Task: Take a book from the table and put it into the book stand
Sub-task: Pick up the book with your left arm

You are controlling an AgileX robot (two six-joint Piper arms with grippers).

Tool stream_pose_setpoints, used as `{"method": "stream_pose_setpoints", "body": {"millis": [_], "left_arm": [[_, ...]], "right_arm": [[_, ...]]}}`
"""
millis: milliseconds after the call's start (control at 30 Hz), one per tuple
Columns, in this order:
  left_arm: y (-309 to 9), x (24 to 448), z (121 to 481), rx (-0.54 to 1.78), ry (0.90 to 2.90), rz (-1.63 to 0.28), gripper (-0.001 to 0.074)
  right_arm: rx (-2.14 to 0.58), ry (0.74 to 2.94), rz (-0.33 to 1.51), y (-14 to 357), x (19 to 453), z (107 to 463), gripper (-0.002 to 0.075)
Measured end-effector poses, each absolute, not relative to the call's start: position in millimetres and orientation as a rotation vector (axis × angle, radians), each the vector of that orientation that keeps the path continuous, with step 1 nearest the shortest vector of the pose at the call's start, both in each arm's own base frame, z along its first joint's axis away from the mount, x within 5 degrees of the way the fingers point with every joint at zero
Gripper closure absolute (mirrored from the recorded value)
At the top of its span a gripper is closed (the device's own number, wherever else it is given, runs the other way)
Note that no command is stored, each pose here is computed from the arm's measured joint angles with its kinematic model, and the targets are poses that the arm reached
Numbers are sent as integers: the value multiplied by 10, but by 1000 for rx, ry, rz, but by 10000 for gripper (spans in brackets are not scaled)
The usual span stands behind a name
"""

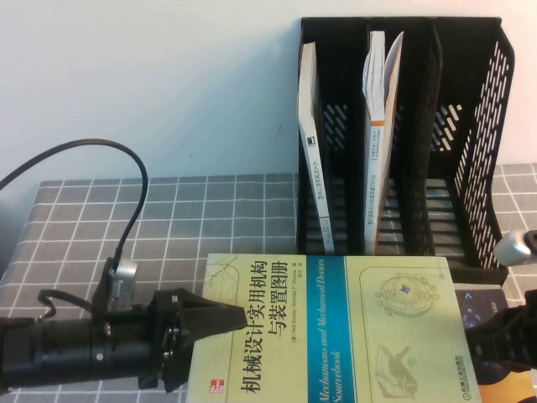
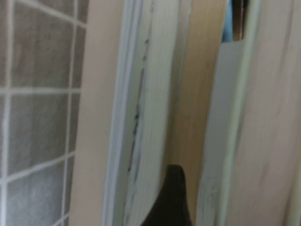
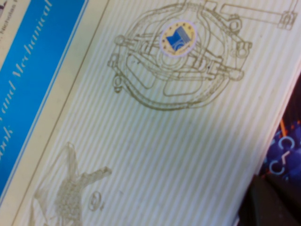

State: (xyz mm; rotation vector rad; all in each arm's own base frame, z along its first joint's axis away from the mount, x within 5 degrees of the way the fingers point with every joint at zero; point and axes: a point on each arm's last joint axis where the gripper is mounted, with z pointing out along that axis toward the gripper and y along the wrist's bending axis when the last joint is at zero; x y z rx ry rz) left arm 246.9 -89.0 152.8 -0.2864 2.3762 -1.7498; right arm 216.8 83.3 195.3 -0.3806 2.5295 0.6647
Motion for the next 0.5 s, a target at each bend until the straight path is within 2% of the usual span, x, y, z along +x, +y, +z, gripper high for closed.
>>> {"method": "stream_pose_setpoints", "body": {"millis": [233, 333, 500], "left_arm": [[-897, 2552, 1585, -253, 2351, -1742, 190], [-894, 2553, 1576, -254, 2360, -1728, 262], [-887, 2558, 1536, -257, 2382, -1699, 438]], "right_arm": [[-384, 2529, 664, 833, 2168, 1953, 729], [-385, 2528, 663, 833, 2168, 1953, 729], [-385, 2528, 663, 833, 2168, 1953, 729]]}}
